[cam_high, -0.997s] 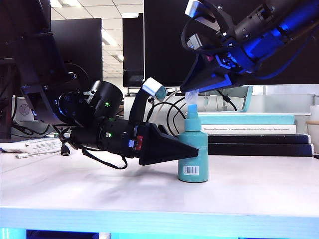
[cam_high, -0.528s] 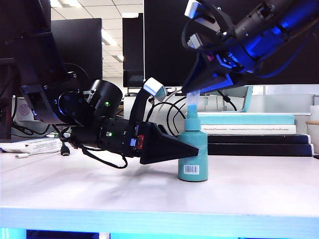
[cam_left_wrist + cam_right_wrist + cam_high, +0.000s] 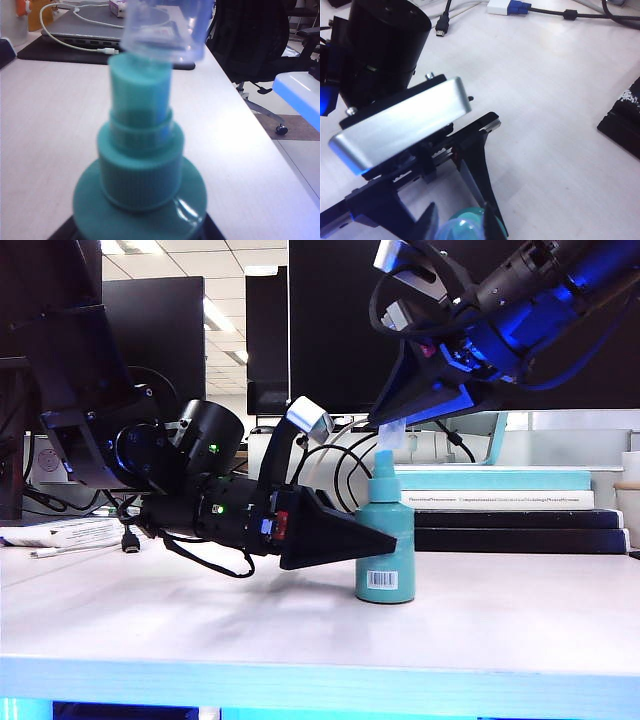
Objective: Pick up the sprayer with the left hand, pick up its lid with the right hand then put the lid on the sprayer.
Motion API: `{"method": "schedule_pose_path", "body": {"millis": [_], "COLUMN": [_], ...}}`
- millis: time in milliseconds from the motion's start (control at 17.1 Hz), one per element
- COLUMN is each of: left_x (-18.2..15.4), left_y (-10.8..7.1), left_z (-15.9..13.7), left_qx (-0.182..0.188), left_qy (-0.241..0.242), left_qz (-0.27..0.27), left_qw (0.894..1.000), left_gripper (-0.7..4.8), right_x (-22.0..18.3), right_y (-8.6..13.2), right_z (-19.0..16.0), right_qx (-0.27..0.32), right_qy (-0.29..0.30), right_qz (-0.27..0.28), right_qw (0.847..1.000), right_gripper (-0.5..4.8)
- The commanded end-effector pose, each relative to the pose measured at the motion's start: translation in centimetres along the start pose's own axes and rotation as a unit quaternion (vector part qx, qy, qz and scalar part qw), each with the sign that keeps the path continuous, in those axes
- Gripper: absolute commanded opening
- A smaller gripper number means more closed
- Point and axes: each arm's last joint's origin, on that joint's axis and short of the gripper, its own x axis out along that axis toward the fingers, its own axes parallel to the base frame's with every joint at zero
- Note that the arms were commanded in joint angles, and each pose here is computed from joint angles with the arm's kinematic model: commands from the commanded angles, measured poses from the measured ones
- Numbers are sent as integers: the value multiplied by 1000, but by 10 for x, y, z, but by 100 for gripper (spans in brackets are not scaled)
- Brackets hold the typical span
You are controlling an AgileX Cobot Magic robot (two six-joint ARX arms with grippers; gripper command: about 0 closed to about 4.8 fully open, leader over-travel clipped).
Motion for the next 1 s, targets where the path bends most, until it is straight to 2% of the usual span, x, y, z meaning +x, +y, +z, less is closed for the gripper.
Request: {"method": "schedule_pose_path", "body": {"millis": [59, 879, 938, 997], "left_x": [0, 0, 0, 0], "left_y": [-3, -4, -4, -4], "left_z": [-13, -13, -13, -13], "left_qx": [-51, -54, -54, -54], "left_qy": [23, 18, 18, 18], "left_qz": [8, 0, 0, 0], "left_qw": [998, 998, 998, 998], "left_gripper": [213, 213, 213, 213], "right_x": [1, 13, 14, 14], "right_y": [0, -4, -4, -4], "right_z": [3, -3, -4, -3], "right_qx": [-2, -10, -10, -10], "right_qy": [-11, -2, 0, -3], "right_qz": [-2, -5, -3, -4], "right_qw": [1000, 1000, 1000, 1000], "right_gripper": [52, 54, 71, 176]}}
